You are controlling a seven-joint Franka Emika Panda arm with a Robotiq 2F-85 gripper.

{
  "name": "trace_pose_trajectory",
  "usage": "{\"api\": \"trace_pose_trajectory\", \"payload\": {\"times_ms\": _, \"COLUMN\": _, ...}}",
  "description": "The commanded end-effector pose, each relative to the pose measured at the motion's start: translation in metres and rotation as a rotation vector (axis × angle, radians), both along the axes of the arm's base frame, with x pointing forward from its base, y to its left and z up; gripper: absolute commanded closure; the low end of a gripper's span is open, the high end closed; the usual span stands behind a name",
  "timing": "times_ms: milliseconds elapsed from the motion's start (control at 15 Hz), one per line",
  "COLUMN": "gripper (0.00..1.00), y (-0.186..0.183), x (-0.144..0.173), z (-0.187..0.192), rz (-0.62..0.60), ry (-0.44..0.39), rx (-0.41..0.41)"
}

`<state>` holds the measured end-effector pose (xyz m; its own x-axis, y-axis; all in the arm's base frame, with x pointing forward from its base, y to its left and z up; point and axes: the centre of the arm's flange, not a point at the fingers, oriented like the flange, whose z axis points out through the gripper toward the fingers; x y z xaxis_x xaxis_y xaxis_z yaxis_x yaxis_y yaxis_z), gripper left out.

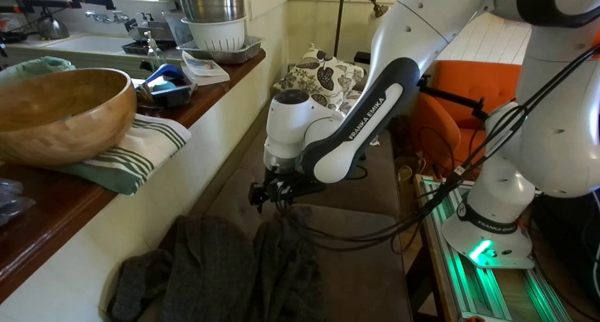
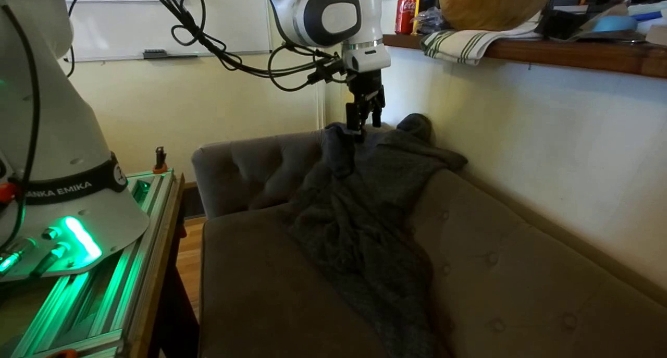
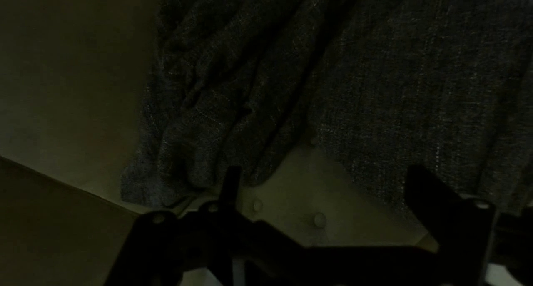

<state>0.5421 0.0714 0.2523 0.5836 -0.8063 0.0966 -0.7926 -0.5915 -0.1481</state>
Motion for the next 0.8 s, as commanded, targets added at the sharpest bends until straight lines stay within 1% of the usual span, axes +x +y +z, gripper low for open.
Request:
{"api": "trace_pose_trajectory", "payload": {"times_ms": 0, "gripper": 0.0, "y": 0.0, "x": 0.001, "z": 0.001, "rz": 0.0, "ry": -0.002, "rx": 0.0}}
{"api": "trace_pose_trajectory", "payload": {"times_ms": 133, "gripper": 0.0, "y": -0.001, "x": 0.002, "z": 0.002, "rz": -0.002, "ry": -0.004, "rx": -0.001}}
{"api": "trace_pose_trajectory", "payload": {"times_ms": 200, "gripper": 0.0, "y": 0.0, "x": 0.014, "z": -0.008, "rz": 0.009, "ry": -0.081, "rx": 0.033}}
{"api": "trace_pose_trajectory", "payload": {"times_ms": 267, "gripper": 0.0, "y": 0.004, "x": 0.026, "z": -0.014, "rz": 0.005, "ry": -0.1, "rx": 0.031}}
{"api": "trace_pose_trajectory", "payload": {"times_ms": 333, "gripper": 0.0, "y": 0.011, "x": 0.04, "z": -0.02, "rz": 0.028, "ry": -0.143, "rx": 0.048}}
{"api": "trace_pose_trajectory", "payload": {"times_ms": 400, "gripper": 0.0, "y": 0.02, "x": 0.053, "z": -0.026, "rz": 0.051, "ry": -0.167, "rx": 0.056}}
{"api": "trace_pose_trajectory", "payload": {"times_ms": 467, "gripper": 0.0, "y": 0.026, "x": 0.064, "z": -0.03, "rz": 0.08, "ry": -0.188, "rx": 0.066}}
{"api": "trace_pose_trajectory", "payload": {"times_ms": 667, "gripper": 0.0, "y": 0.057, "x": 0.094, "z": -0.047, "rz": 0.205, "ry": -0.207, "rx": 0.103}}
{"api": "trace_pose_trajectory", "payload": {"times_ms": 733, "gripper": 0.0, "y": 0.066, "x": 0.105, "z": -0.05, "rz": 0.261, "ry": -0.218, "rx": 0.127}}
